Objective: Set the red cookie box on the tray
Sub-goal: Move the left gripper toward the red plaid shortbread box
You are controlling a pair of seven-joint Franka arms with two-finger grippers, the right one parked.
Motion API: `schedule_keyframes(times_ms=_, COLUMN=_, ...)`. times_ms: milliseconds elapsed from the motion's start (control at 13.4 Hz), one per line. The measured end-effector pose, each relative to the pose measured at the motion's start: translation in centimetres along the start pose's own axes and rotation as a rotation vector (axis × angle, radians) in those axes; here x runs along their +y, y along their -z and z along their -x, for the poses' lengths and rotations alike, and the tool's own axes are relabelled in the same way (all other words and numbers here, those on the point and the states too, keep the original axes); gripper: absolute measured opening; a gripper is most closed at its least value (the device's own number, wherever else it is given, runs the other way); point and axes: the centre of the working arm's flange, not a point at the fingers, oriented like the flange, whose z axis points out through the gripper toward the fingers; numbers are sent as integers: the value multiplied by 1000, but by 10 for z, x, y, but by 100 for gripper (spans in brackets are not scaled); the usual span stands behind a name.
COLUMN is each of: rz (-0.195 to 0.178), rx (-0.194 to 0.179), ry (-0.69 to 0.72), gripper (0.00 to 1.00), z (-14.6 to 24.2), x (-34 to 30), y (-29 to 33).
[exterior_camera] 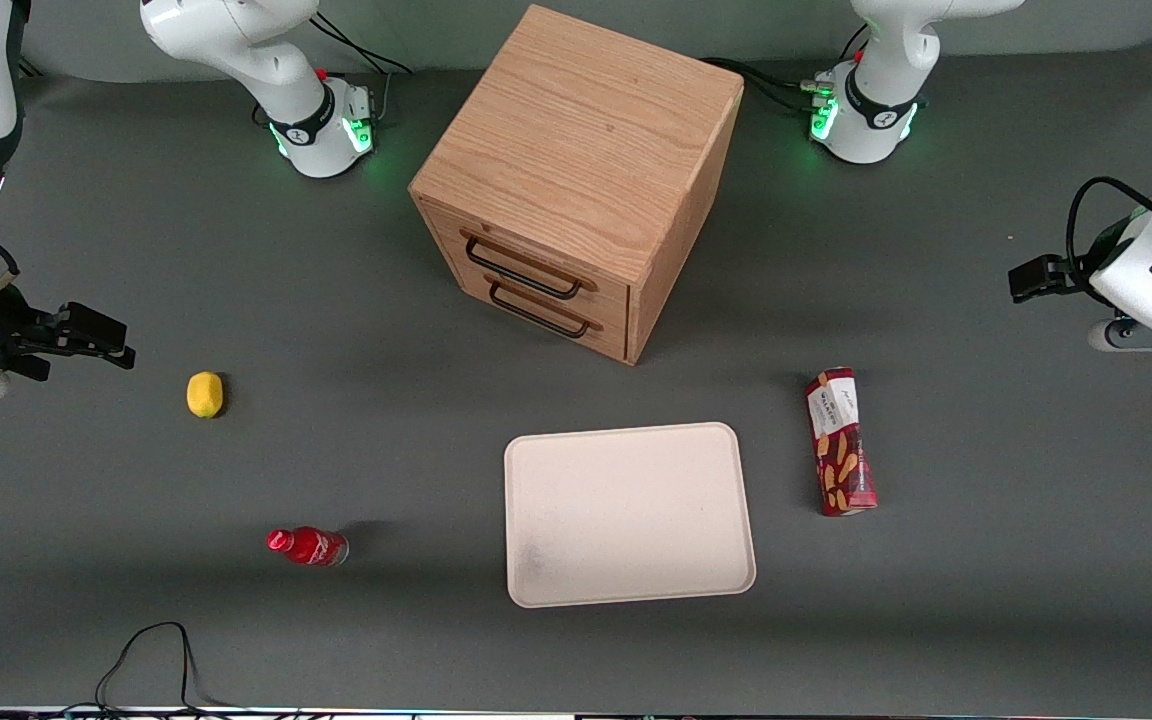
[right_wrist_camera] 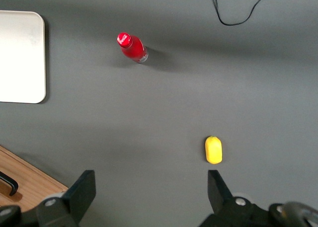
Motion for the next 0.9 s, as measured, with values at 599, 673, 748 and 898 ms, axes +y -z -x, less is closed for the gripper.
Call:
schedule_keyframes(times_ms=599, rz=3, rx=-25, ry=2, gripper=100, z=-3, x=-3, y=7)
schedule_keyframes(times_ms=673, rz=3, rx=-30, ry=1, gripper=100, z=-6, x=-3, y=7)
schedule_keyframes(times_ms=748, rz=4, rx=-33, ry=1, gripper=100, z=-9, x=-3, y=6)
schedule_keyframes(times_ms=898, rz=4, rx=-38, ry=1, gripper=100, z=-13, x=-3, y=3)
